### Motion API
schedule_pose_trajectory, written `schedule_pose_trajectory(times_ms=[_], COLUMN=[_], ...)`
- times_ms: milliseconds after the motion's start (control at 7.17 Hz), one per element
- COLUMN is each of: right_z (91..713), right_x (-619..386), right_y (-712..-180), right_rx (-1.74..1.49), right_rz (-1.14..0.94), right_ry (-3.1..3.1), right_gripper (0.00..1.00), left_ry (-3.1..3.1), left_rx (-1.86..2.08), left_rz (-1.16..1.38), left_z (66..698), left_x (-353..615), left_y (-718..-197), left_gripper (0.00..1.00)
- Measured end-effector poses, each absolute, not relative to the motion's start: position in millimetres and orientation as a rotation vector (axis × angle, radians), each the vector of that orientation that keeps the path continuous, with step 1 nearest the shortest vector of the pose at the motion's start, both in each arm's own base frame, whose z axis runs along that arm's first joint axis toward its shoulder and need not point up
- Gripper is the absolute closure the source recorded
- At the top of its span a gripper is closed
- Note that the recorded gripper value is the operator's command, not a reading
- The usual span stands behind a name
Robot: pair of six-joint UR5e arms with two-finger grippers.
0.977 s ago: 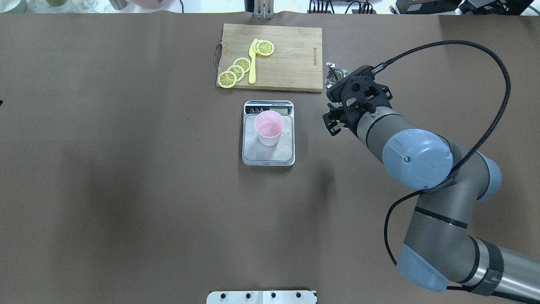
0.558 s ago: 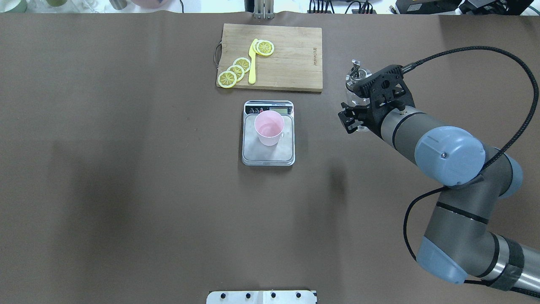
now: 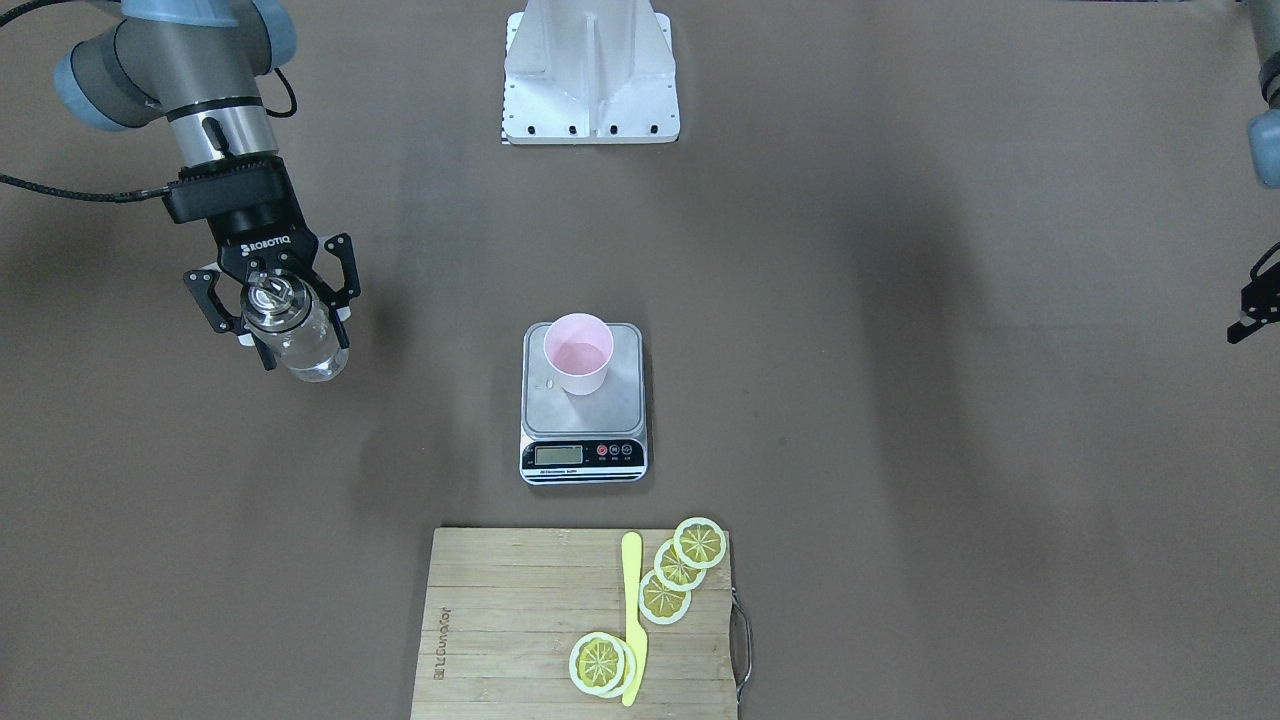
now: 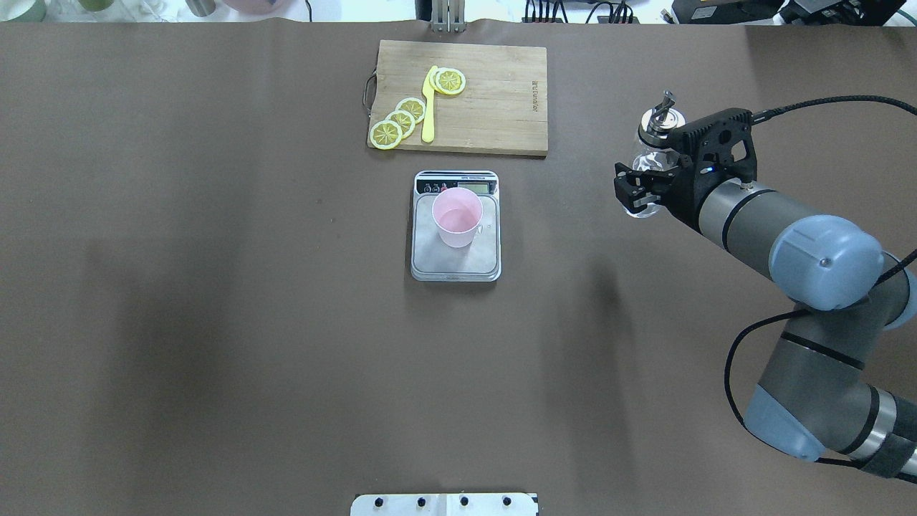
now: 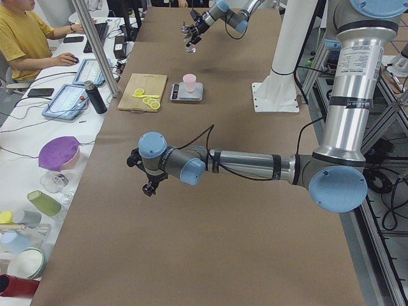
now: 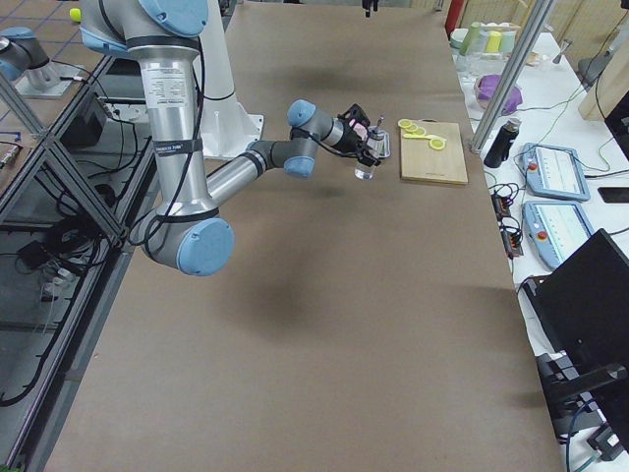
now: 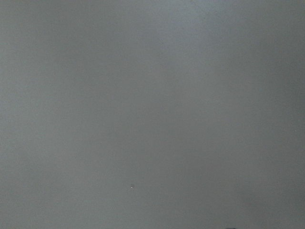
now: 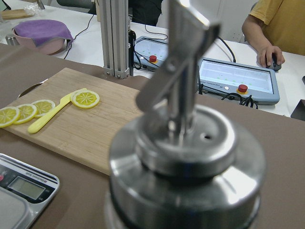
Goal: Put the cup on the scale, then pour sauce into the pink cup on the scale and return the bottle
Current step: 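Lower the bottle onto the table with the right gripper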
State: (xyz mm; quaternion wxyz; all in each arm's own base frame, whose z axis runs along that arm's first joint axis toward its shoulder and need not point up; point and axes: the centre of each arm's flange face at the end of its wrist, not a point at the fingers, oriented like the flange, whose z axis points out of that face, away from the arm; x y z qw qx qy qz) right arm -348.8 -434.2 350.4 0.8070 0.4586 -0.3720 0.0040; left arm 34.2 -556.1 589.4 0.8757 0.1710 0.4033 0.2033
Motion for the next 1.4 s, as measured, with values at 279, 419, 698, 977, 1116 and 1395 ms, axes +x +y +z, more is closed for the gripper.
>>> schedule_pose_trajectory(times_ms=[279,419,698,977,1116,1395], right_z=[403,414,426,429,431,436], right_x=[-358,-357,-358,-372,-380,-387], right_y=[-440,-440,-434,-417,-408,-397], right_rx=[1.004,1.008,0.999,1.000,1.001,0.999], right_rz=[0.026,0.034,0.060,0.079,0.077,0.066], right_ry=[-0.837,-0.839,-0.841,-0.842,-0.841,-0.842], right_gripper=[0.88,0.88,0.88,0.88,0.88,0.88], left_ry=[0.840,0.838,0.837,0.835,0.833,0.831], left_rx=[0.368,0.374,0.381,0.382,0.380,0.378], left_rz=[0.428,0.430,0.433,0.432,0.431,0.430], left_z=[584,581,577,578,580,583], left_x=[33,33,32,31,30,28], left_y=[-552,-549,-547,-544,-538,-526], left_gripper=[0.17,0.17,0.17,0.17,0.17,0.17])
